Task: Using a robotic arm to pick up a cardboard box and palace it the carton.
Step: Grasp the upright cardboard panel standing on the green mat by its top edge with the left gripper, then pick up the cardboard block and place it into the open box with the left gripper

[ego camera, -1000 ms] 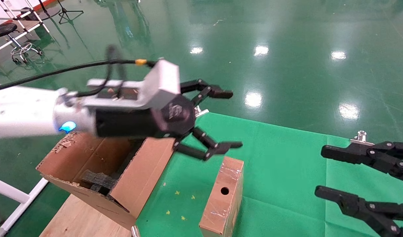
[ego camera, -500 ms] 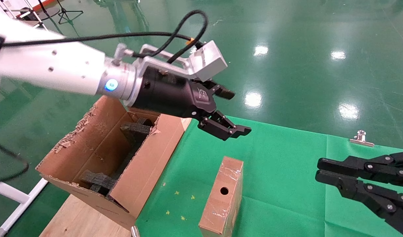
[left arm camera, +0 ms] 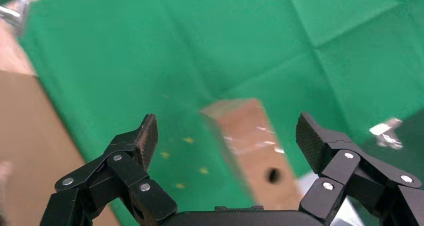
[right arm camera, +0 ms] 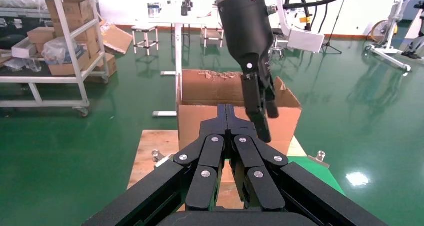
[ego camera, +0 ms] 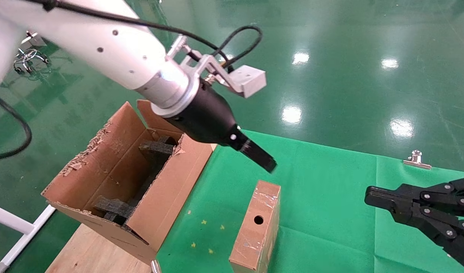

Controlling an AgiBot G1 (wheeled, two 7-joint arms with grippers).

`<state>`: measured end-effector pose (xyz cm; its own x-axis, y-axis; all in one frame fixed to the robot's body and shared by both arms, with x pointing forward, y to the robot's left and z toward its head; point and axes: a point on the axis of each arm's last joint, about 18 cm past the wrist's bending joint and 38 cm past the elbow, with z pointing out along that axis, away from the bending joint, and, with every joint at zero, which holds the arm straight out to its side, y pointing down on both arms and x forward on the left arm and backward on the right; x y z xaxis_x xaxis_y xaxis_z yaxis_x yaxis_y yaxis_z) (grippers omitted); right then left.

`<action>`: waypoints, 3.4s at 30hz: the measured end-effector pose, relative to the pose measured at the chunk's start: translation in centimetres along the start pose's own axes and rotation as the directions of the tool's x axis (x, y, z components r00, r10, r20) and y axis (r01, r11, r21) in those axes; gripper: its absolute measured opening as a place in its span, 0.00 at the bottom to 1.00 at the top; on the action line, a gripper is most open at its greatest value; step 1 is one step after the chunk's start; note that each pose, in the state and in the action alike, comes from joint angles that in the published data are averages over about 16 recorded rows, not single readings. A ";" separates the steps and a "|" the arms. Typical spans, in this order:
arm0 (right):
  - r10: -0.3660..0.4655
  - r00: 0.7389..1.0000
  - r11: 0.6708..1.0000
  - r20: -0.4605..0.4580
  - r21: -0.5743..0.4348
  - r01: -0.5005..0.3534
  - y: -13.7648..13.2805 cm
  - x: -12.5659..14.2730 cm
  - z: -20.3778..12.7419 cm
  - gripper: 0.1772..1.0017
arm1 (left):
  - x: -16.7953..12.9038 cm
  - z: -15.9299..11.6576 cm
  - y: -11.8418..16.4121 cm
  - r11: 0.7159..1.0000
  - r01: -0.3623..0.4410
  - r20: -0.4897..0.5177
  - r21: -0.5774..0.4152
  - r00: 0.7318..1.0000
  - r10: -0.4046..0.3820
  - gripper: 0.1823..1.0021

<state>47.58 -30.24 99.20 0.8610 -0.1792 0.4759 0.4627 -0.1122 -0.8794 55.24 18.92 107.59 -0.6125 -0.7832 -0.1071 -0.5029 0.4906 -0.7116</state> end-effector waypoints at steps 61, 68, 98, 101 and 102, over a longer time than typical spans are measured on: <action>0.000 1.000 1.000 -0.001 0.000 0.000 0.0 0.0 0.0 0.26 | 3.9 9.2 3.0 0.959 0.109 0.111 -0.262 0.990 -0.082 0.84; 0.000 1.000 1.000 -0.001 0.000 0.000 0.0 0.0 0.0 0.45 | 3.9 9.1 2.9 0.959 0.112 0.110 -0.260 0.990 -0.086 0.67; 0.000 1.000 1.000 0.000 0.000 0.000 0.0 0.0 0.0 0.99 | -12.4 -15.0 3.6 0.970 -0.168 0.315 0.178 0.943 0.106 0.19; 0.000 1.000 1.000 0.000 0.000 0.000 0.0 0.0 0.0 1.00 | -15.1 -16.6 5.4 0.974 -0.162 0.382 0.155 0.919 0.092 0.19; 0.000 1.000 1.000 0.000 0.000 0.000 0.0 0.0 0.0 1.00 | -16.0 -16.9 6.0 0.977 -0.155 0.400 0.144 0.912 0.086 0.19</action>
<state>47.59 -30.25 99.21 0.8610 -0.1797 0.4757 0.4626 -0.1119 -0.8795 51.78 40.85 116.76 -0.3579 -0.8253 -0.4369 -0.3084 0.5461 -0.7789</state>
